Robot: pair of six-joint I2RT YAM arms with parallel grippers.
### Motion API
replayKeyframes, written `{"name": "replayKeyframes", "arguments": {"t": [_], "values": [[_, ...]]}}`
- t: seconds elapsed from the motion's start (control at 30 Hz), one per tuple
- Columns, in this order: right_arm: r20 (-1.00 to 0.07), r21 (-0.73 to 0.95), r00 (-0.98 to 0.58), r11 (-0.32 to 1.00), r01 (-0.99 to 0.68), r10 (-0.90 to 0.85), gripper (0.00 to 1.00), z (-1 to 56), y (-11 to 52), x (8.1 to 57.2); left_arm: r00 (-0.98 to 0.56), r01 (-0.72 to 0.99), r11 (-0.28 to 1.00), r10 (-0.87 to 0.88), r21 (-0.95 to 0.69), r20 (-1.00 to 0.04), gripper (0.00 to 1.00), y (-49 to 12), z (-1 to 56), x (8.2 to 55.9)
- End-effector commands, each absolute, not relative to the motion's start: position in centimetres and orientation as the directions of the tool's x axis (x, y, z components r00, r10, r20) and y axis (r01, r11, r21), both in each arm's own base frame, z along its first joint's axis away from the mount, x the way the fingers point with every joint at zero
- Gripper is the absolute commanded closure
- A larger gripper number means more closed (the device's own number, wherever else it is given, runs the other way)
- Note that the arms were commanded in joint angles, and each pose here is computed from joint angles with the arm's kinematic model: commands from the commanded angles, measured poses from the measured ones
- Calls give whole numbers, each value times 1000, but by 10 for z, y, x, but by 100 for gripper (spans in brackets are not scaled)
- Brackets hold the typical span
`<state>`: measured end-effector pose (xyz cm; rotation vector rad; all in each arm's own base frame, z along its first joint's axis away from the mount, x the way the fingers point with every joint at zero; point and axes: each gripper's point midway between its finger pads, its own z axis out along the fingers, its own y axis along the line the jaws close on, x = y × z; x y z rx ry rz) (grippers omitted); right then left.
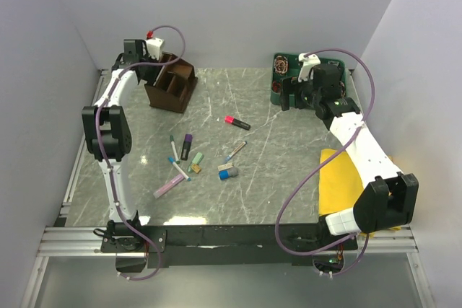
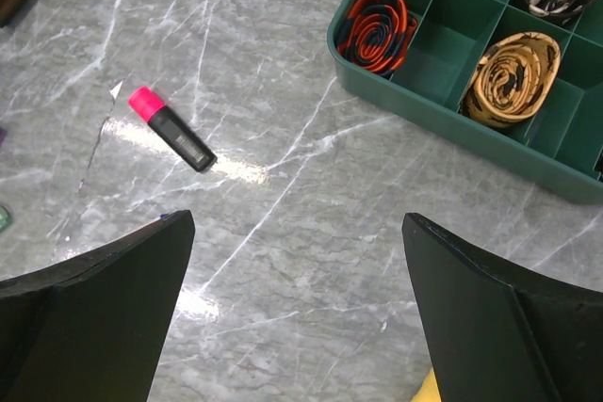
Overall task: Sort the stationery into containers
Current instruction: Move the storage box to the center of the board.
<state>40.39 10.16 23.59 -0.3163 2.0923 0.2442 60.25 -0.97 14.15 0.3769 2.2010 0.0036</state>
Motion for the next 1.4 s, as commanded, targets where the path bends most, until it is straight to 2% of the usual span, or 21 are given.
{"name": "replayKeyframes", "arguments": {"t": [0.0,0.13,0.33,0.63,0.77,0.93,1.07,1.37], "values": [[-877,10,-457,946,-324,-148,0,248,100,409,-414,552,794,527,256,-743,93,-54,150,578],[-875,-9,-455,945,-327,-166,0,246,97,406,-294,663,675,632,323,-717,94,-84,142,570],[-872,-18,-457,944,-329,-175,0,244,95,399,-94,786,492,694,374,-714,93,-125,145,560],[-864,-26,-462,934,-357,-201,0,235,95,387,236,830,181,744,528,-626,95,-173,137,536],[-863,-28,-460,928,-371,-210,0,234,96,380,341,811,87,733,579,-588,96,-187,140,527],[-858,-25,-466,923,-383,-217,0,231,96,375,383,830,35,691,557,-614,96,-204,145,512],[-854,-10,-474,919,-394,-213,0,227,99,370,332,883,4,701,470,-631,94,-210,126,501],[-842,14,-491,902,-431,-222,0,224,104,361,266,916,39,686,399,-677,91,-223,109,522]]}}
